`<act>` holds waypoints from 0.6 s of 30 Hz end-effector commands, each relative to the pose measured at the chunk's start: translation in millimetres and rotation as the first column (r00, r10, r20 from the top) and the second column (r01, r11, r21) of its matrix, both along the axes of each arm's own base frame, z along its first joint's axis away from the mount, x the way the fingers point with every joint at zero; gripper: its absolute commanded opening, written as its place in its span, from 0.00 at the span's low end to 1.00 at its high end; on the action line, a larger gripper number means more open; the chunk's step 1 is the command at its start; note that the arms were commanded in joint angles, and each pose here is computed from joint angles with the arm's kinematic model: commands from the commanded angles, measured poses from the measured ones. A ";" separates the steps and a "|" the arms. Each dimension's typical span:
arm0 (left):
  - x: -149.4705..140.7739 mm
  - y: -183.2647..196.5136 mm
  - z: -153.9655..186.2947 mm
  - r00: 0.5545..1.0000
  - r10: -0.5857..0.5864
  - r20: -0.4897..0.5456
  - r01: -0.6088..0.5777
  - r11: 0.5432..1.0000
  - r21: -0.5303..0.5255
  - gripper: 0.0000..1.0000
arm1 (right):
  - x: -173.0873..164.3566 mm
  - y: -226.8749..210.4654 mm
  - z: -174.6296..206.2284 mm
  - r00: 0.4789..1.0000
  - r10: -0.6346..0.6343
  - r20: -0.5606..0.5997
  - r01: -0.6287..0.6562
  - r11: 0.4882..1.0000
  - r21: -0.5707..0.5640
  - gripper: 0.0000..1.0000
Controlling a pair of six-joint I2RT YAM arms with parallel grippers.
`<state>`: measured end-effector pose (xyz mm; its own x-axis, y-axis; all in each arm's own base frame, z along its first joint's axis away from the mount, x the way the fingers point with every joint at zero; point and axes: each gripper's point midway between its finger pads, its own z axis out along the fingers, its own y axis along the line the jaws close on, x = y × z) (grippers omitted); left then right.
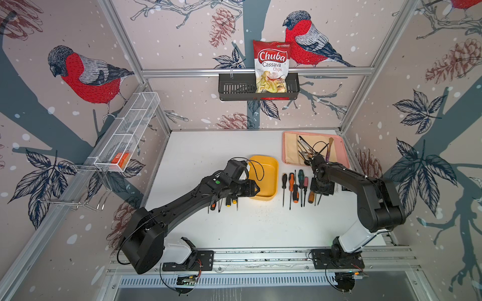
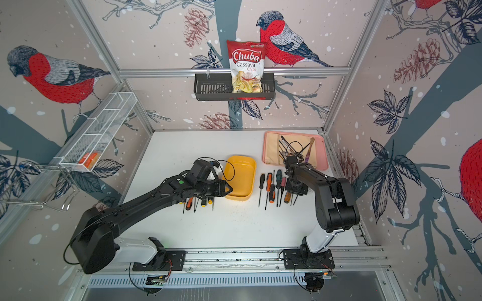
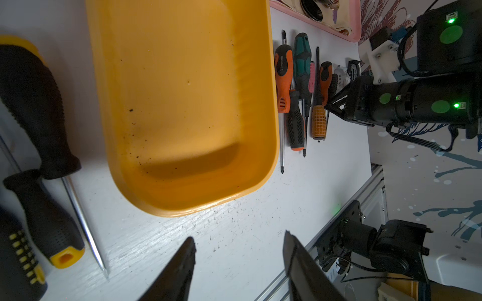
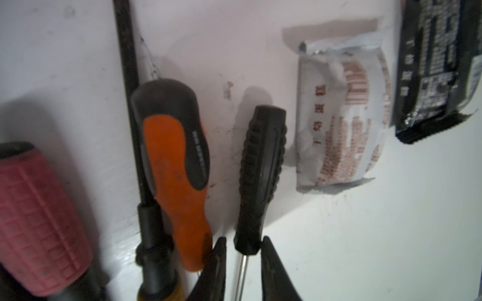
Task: Take out the screwdriver from the storage box
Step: Place the screwdriver at the center of the board.
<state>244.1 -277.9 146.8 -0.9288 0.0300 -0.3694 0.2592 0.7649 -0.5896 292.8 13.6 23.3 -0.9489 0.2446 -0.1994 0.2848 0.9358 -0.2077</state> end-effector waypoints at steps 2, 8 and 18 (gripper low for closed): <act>2.9 0.7 3.8 1.000 0.000 0.027 0.000 1.000 0.011 0.56 | 0.0 -1.8 14.9 1.000 -0.015 0.019 0.015 1.000 -0.018 0.26; 11.5 12.6 10.6 0.997 0.049 0.058 -0.052 0.997 0.055 0.58 | 3.1 7.7 40.0 0.997 -0.025 0.069 0.024 0.999 0.024 0.26; 47.6 75.4 37.7 0.962 0.212 0.169 -0.235 0.964 0.128 0.62 | 20.1 39.4 113.2 0.948 -0.010 0.319 -0.064 0.973 0.222 0.44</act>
